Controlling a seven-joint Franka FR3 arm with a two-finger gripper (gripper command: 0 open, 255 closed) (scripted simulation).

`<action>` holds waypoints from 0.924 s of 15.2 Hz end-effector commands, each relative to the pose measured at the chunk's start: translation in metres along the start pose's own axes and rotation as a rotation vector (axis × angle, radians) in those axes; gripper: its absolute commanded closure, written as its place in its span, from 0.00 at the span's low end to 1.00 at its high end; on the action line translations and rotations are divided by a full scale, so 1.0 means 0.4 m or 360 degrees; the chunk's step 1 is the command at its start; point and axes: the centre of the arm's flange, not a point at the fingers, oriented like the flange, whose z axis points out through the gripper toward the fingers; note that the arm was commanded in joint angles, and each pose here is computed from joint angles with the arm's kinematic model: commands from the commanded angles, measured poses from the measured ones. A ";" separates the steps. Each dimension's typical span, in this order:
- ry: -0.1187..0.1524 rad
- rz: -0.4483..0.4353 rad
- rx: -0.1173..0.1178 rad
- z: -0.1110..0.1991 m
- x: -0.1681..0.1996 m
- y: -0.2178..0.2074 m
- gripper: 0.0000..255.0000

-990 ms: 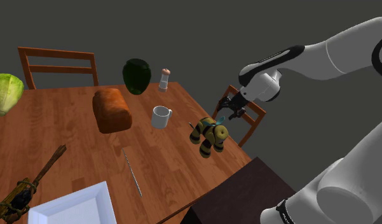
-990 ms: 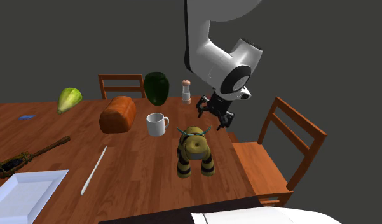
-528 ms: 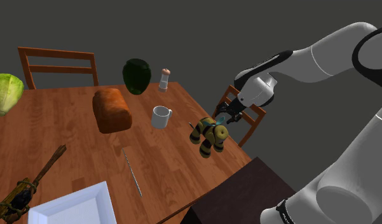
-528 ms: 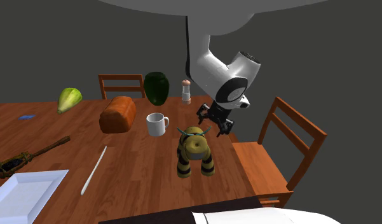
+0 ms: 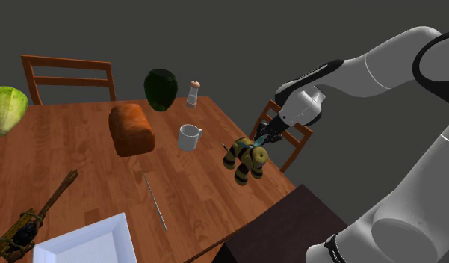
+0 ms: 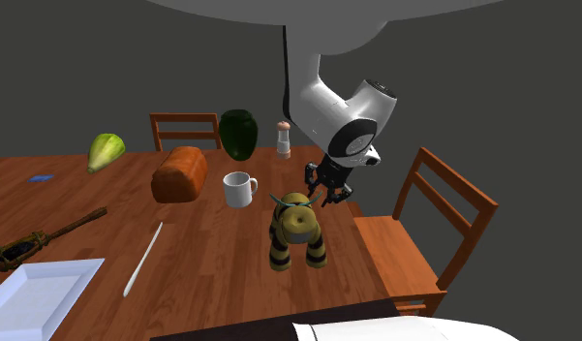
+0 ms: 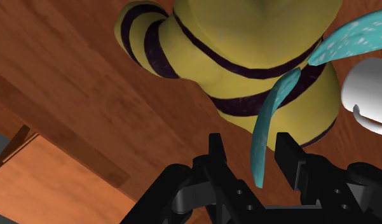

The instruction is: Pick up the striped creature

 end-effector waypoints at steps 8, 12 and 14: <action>-0.0003 -0.0001 -0.0001 -0.073 0.004 -0.028 1.00; -0.0003 -0.0001 -0.0001 -0.123 0.006 -0.047 1.00; -0.0003 -0.0001 -0.0001 -0.147 0.008 -0.057 1.00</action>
